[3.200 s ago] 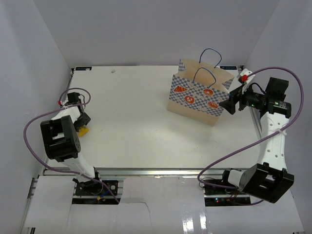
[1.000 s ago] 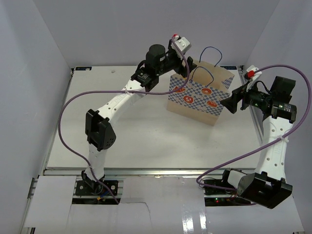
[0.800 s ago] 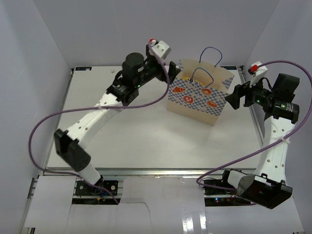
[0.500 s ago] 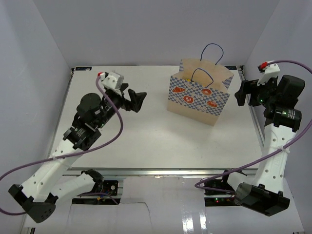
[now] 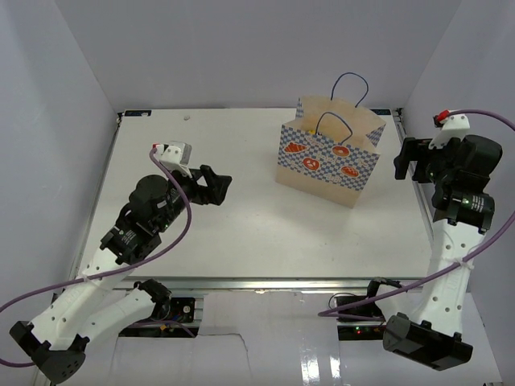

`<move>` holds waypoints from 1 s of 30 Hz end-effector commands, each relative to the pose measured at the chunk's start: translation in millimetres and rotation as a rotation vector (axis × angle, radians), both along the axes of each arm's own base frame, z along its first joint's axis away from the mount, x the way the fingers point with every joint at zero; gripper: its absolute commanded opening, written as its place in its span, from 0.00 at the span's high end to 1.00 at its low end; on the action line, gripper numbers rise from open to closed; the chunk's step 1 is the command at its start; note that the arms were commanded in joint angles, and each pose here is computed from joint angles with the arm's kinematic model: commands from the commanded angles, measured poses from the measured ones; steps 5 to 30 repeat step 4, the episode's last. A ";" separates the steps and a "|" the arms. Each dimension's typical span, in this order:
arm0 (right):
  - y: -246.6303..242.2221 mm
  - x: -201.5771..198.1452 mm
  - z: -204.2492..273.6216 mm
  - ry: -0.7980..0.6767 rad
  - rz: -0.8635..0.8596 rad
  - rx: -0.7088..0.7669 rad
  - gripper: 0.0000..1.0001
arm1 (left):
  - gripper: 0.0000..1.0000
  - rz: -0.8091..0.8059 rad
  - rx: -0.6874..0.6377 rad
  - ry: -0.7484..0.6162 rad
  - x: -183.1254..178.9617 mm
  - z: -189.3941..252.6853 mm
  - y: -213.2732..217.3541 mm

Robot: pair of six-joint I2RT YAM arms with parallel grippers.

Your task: Place the snacks into the paper bag

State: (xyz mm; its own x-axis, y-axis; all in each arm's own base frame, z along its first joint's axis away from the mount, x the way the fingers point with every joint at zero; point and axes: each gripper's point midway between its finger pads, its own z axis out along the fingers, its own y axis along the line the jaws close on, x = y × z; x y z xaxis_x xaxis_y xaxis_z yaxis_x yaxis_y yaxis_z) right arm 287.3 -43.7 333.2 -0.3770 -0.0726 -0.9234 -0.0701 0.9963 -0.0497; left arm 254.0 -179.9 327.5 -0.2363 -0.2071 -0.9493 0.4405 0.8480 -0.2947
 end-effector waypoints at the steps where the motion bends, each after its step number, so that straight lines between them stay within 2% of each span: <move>1: -1.9 -0.8 7.1 -0.041 -0.024 0.003 0.10 | 0.02 0.017 -0.033 0.009 -2.9 9.6 4.2; 30: 2.8 -1.3 7.1 -0.045 -0.004 0.018 0.10 | 0.02 0.021 -0.039 0.010 -4.4 10.8 5.9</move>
